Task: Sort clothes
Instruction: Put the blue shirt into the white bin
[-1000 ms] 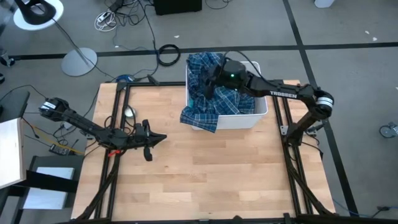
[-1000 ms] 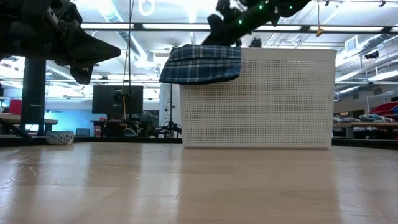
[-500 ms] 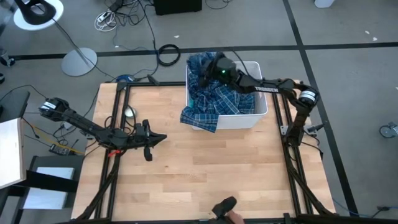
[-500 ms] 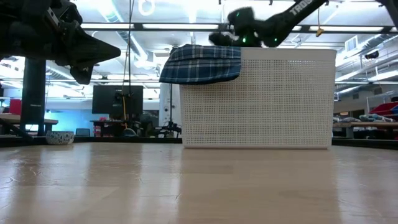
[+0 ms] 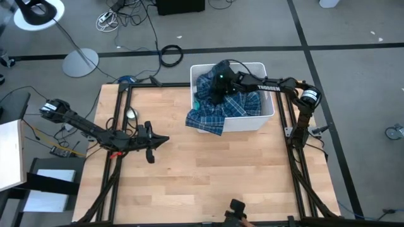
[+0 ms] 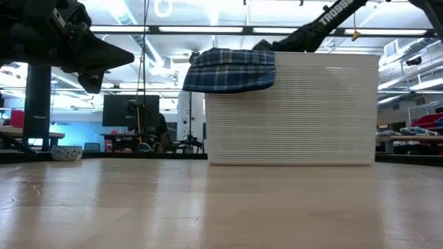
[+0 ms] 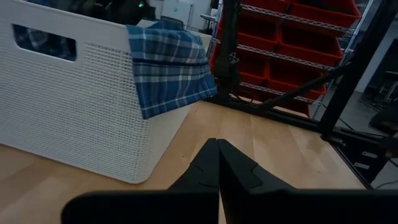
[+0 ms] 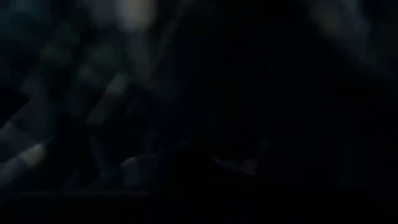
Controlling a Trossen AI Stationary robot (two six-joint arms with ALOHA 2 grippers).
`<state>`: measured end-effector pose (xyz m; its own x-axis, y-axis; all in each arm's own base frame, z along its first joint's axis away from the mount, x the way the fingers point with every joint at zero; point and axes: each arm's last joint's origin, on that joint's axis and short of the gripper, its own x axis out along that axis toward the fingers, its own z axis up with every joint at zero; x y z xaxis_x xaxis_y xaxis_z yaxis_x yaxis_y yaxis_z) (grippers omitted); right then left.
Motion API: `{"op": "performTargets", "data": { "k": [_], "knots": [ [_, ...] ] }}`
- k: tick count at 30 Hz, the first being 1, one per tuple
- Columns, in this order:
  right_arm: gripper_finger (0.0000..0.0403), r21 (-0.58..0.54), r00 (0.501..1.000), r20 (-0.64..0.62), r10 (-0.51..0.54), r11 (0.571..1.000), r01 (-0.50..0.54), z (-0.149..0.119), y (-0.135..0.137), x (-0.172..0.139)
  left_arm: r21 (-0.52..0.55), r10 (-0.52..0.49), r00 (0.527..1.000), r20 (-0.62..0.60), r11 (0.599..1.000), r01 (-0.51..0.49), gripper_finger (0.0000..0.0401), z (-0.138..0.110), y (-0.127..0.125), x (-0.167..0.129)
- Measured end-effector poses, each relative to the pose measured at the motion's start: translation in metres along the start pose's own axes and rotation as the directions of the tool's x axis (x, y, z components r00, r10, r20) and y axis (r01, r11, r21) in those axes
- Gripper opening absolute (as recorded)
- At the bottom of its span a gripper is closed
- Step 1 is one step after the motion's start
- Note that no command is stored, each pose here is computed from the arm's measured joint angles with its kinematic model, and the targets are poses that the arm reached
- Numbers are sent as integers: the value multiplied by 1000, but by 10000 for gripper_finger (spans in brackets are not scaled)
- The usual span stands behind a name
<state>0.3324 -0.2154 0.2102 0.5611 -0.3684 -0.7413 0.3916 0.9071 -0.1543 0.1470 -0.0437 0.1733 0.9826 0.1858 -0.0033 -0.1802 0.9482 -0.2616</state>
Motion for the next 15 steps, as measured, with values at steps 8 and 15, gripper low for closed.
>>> {"op": "performTargets", "data": {
  "k": [8,15],
  "knots": [
    [114,284,991,33,132,949,-136,-8,-21,6,-7,-1,1000,3,1000,1,2,0,0,0],
    [114,274,986,92,141,948,-161,5,-20,-33,-6,0,1000,-1,1000,0,2,0,0,0]
  ]
}}
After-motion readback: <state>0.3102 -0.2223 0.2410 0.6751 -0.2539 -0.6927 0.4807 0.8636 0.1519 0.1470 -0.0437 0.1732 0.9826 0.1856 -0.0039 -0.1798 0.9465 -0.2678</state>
